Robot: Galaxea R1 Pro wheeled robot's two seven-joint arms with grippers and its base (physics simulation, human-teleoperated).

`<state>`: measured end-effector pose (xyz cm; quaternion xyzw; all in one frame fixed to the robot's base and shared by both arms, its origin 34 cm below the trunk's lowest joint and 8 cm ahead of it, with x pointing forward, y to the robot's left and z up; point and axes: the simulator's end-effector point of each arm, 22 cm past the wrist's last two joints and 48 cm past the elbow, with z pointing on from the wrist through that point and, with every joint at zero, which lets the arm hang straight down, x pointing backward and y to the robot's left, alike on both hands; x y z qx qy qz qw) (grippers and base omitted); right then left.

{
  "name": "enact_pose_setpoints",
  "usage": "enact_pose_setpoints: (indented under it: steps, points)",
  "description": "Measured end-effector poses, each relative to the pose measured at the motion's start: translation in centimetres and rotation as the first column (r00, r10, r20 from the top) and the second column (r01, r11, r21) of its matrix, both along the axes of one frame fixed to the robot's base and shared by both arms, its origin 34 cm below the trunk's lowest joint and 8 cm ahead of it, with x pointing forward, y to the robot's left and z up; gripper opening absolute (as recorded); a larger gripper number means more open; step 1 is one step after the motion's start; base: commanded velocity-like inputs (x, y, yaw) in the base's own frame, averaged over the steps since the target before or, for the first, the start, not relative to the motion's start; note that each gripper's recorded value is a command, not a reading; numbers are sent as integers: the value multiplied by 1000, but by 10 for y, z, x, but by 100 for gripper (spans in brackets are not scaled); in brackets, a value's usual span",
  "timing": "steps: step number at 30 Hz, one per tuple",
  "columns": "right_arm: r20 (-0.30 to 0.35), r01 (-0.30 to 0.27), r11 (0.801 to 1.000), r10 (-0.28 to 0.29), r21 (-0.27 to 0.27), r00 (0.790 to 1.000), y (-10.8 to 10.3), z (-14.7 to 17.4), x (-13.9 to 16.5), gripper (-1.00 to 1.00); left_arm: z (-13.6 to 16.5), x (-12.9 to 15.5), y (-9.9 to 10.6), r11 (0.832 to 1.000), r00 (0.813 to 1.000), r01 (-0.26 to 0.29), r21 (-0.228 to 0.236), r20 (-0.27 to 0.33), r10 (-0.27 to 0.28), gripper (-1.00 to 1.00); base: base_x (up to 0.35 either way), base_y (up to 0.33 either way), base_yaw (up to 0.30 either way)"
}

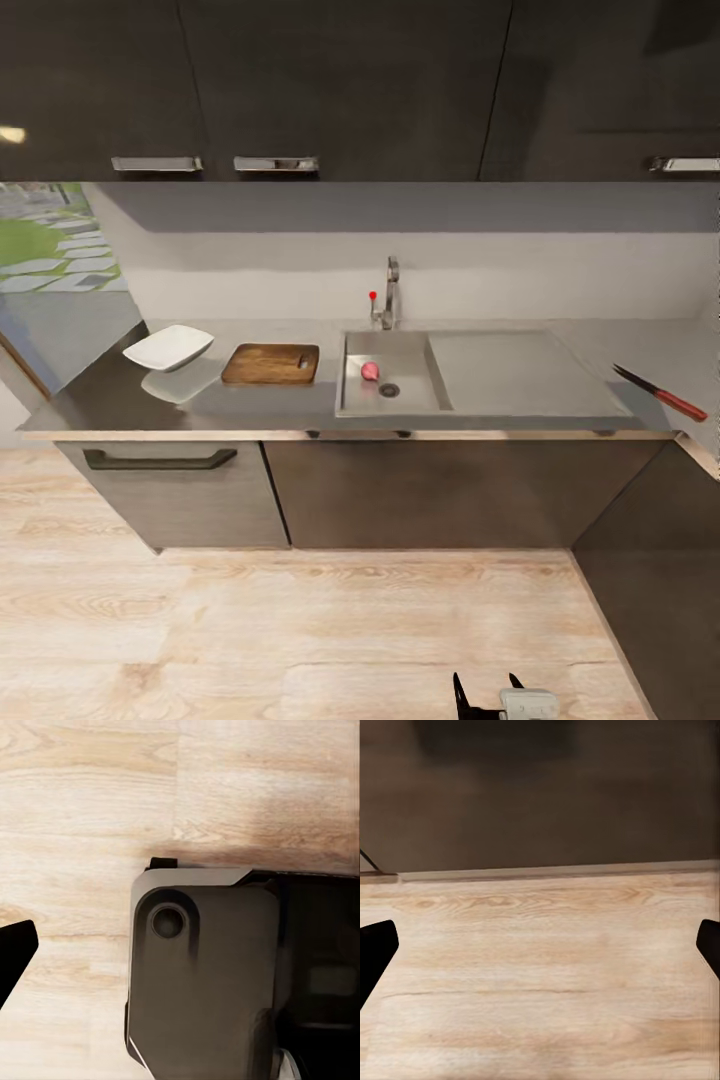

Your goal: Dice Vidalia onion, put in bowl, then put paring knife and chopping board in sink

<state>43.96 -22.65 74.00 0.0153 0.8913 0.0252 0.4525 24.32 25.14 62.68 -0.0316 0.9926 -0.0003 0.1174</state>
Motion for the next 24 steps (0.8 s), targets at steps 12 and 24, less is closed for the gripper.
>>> enact_pose_setpoints:
  steps: [12,24]
  points:
    - [-23,-1,1000,1,-5,1000,-2,-7,-8,100,47,91,-67,997,998,38,-63,-40,-41,100,6,-20,1]
    - [-44,-3,1000,2,-11,999,-4,-14,-16,100,195,263,-123,981,971,183,-66,166,-170,100,0,0,0]
